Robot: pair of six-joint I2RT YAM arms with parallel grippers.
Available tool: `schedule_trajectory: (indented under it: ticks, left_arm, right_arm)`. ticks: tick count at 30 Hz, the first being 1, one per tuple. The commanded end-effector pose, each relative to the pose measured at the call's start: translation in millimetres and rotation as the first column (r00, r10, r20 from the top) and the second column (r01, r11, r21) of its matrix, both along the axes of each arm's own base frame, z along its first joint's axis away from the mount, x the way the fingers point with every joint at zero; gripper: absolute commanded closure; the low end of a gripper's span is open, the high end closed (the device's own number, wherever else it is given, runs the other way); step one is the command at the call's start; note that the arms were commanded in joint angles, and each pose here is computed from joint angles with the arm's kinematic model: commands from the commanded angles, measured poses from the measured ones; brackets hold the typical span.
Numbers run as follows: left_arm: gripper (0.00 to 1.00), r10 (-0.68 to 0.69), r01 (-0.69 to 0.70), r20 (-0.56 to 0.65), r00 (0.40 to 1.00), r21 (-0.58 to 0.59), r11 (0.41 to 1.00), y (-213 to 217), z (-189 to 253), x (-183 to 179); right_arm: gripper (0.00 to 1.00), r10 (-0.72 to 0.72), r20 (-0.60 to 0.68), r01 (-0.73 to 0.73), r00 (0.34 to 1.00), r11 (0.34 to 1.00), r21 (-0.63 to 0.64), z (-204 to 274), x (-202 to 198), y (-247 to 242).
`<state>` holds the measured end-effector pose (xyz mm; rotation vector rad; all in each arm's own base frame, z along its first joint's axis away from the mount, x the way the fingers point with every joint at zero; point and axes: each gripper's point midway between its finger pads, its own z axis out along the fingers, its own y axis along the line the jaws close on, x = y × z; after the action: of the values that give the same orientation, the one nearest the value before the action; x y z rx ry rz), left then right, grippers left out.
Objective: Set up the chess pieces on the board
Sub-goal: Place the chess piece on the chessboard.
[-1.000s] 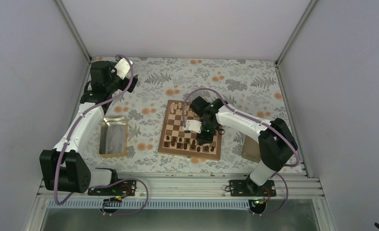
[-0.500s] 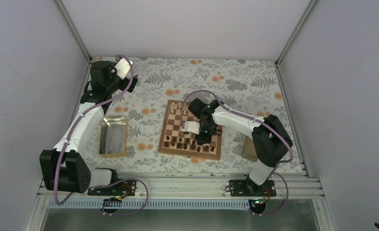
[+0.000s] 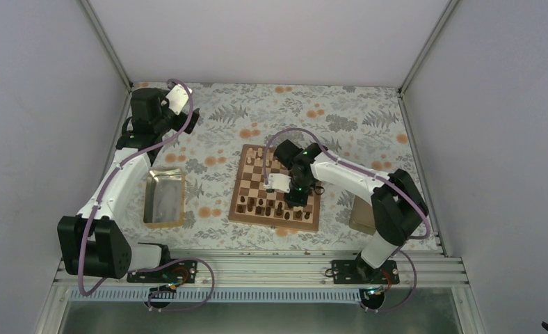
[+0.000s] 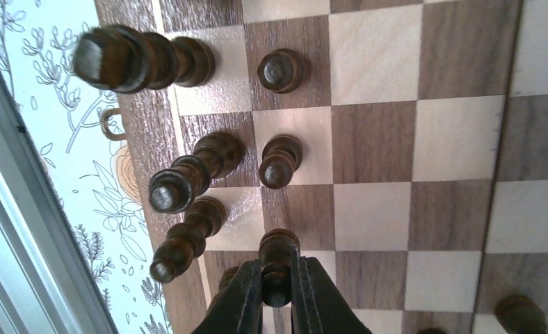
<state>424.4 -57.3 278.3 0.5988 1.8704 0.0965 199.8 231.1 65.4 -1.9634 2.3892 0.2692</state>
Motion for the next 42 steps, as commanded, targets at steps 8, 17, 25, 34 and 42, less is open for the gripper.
schedule_trajectory:
  ticks: [8,17,25,34,42]
  left_arm:
    - [0.00,-0.007,0.007,0.018,1.000,0.005,1.000,0.4,4.4,0.8]
    - [0.00,-0.005,0.005,0.013,1.000,0.006,1.000,0.8,1.7,1.5]
    - [0.00,-0.006,0.006,0.010,1.000,0.009,1.000,0.9,0.3,2.4]
    - [0.00,-0.006,0.006,0.010,1.000,0.009,1.000,0.9,0.6,2.6]
    - [0.00,-0.006,0.006,0.010,1.000,0.008,1.000,0.8,0.4,2.4]
  right_arm:
    - [0.94,-0.016,0.056,0.015,0.998,1.000,0.027,20.9,7.9,-0.4]
    - [0.93,-0.013,0.041,0.013,0.999,1.000,0.021,9.6,9.6,0.8]
    - [0.89,-0.009,0.022,0.009,1.000,1.000,0.004,-1.5,9.2,0.7]
    - [0.85,-0.011,0.020,0.010,1.000,1.000,0.006,-3.4,9.8,0.7]
    - [0.72,-0.014,0.016,0.014,1.000,1.000,0.006,-1.0,8.2,-0.8]
